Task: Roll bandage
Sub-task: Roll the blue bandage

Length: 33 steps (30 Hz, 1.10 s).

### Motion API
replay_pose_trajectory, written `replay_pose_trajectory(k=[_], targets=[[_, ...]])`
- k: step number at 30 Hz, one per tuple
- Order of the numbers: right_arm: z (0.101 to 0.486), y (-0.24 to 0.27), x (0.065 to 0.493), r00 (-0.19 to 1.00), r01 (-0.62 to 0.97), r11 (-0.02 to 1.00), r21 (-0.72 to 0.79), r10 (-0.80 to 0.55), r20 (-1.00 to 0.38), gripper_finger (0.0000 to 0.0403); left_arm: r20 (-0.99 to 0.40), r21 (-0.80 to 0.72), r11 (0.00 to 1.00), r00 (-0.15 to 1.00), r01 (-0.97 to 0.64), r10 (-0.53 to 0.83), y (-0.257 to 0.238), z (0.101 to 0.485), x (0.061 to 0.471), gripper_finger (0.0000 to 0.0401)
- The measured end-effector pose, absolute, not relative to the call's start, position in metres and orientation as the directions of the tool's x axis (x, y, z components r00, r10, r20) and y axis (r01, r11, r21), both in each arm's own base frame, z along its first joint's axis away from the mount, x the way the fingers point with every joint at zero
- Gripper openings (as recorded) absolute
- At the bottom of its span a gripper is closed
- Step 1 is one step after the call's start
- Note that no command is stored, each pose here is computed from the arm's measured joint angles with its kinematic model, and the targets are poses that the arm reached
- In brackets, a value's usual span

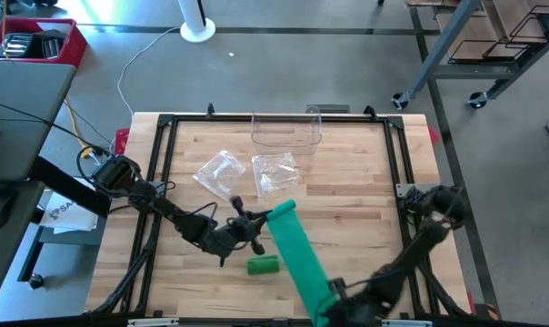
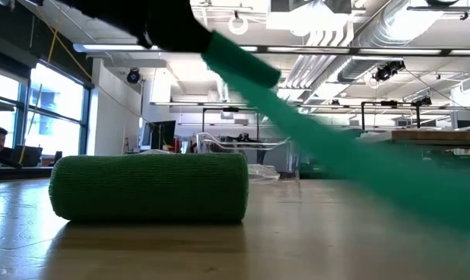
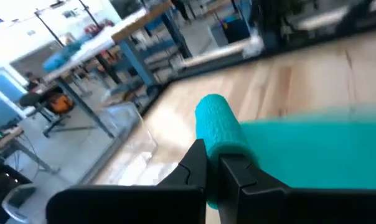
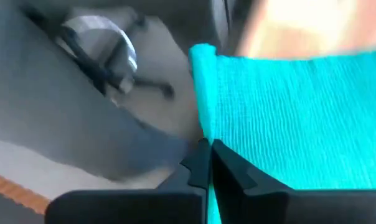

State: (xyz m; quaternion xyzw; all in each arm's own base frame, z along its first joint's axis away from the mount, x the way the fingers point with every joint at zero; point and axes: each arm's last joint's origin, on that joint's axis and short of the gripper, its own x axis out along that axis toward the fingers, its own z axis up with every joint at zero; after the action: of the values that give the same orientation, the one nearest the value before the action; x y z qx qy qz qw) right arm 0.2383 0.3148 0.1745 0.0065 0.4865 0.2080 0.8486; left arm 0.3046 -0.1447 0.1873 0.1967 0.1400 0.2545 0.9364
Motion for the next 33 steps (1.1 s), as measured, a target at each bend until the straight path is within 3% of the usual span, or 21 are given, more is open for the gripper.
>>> replay_pose_trajectory(k=[3, 9, 16, 24, 33], targets=[[0.225, 0.327, 0.226, 0.529, -0.332, 0.923, 0.194, 0.352, -0.772, 0.0001, -0.214, 0.436, 0.819, 0.84, -0.374, 0.498, -0.14, 0.182, 0.306, 0.0001], [0.323, 0.334, 0.194, 0.69, -0.258, 0.966, -0.03, 0.162, -0.705, 0.0001, -0.251, 0.402, 0.862, 0.868, -0.309, 0.428, -0.14, 0.18, 0.308, 0.0001], [0.401, 0.307, 0.169, 0.833, -0.082, 0.966, -0.247, -0.07, -0.55, 0.0, -0.266, 0.373, 0.898, 0.901, -0.232, 0.343, -0.151, 0.18, 0.304, 0.0001], [0.466, 0.264, 0.169, 0.909, 0.089, 0.921, -0.379, -0.231, -0.347, 0.0, -0.288, 0.33, 0.932, 0.924, -0.15, 0.251, -0.162, 0.179, 0.299, 0.0001], [0.492, 0.212, 0.177, 0.897, 0.216, 0.886, -0.41, -0.346, -0.275, 0.0, -0.284, 0.316, 0.941, 0.935, -0.119, 0.213, -0.174, 0.179, 0.293, 0.0001]])
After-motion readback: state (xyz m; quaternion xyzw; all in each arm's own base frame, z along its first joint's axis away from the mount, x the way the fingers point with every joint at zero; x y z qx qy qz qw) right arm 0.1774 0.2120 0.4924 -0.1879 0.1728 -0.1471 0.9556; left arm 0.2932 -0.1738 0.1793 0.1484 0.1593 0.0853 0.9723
